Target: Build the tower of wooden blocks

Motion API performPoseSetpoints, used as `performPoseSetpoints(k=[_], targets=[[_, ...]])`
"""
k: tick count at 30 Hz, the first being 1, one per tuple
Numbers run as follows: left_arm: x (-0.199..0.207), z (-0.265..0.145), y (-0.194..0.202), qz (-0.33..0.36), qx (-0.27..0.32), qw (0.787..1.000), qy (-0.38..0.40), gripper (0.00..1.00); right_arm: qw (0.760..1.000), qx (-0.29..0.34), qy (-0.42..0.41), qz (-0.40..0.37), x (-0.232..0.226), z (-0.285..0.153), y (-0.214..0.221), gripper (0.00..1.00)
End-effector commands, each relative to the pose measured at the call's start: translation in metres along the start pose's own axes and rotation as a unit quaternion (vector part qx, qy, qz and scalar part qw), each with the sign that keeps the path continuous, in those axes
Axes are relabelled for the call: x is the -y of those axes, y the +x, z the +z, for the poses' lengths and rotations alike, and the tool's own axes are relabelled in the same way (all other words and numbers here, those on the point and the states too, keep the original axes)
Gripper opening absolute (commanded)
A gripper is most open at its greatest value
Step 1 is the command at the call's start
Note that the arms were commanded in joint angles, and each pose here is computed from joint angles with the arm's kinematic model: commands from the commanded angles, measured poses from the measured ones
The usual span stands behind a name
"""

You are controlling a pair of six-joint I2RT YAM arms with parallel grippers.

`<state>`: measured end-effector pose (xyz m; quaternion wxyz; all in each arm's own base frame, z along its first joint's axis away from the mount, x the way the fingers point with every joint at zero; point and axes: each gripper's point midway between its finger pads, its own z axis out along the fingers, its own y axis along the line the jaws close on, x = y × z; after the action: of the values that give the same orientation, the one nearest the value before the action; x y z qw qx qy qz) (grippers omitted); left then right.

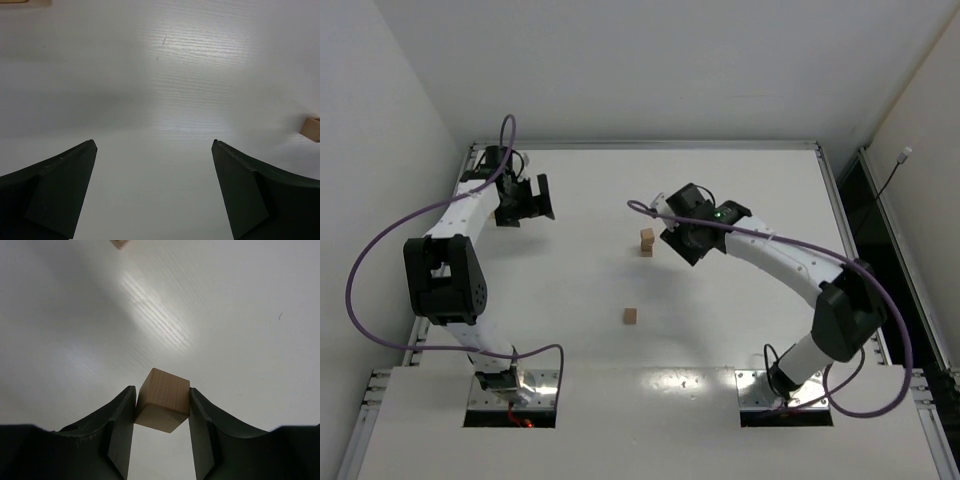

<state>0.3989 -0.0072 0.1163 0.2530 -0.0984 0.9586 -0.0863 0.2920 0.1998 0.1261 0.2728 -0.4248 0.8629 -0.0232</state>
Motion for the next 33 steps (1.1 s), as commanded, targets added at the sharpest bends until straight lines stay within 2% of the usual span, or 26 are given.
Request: performPoseSetpoints(k=[1, 4, 5, 7, 12, 22, 28, 29, 33], targets=[[-0.002, -0.020, -0.025, 0.014, 0.044, 0.999, -0.006, 1.00, 0.999, -0.022, 0.022, 0.035, 0.033, 0.018, 0.004, 0.00], [0.000, -0.019, -0.038, 0.015, 0.053, 0.998, -0.004, 1.00, 0.997, -0.037, -0.015, 0.072, 0.046, 0.044, 0.005, 0.00], [0.000, -0.019, -0.036, 0.014, 0.049, 0.999, -0.005, 1.00, 0.997, -0.024, -0.015, 0.076, 0.054, 0.043, -0.001, 0.00], [0.000, -0.015, -0.040, 0.014, 0.044, 0.999, -0.006, 1.00, 0.994, -0.044, -0.026, 0.097, 0.063, 0.064, 0.000, 0.00], [-0.004, -0.005, -0.026, 0.007, 0.021, 1.000, -0.002, 1.00, 0.982, -0.067, -0.051, 0.169, 0.090, 0.103, 0.011, 0.00], [-0.013, -0.011, -0.022, -0.004, 0.031, 1.000, 0.002, 1.00, 0.970, -0.124, -0.113, 0.178, 0.082, 0.154, 0.032, 0.00], [-0.017, -0.012, -0.023, -0.009, 0.032, 0.999, 0.000, 1.00, 0.971, -0.124, -0.096, 0.179, 0.092, 0.160, 0.026, 0.36], [-0.016, -0.012, -0.023, -0.013, 0.032, 0.999, 0.000, 1.00, 0.970, -0.140, -0.084, 0.182, 0.094, 0.161, 0.033, 0.39], [-0.016, -0.012, -0.023, -0.013, 0.032, 0.999, 0.000, 1.00, 0.962, -0.153, -0.046, 0.222, 0.095, 0.162, 0.045, 0.41]])
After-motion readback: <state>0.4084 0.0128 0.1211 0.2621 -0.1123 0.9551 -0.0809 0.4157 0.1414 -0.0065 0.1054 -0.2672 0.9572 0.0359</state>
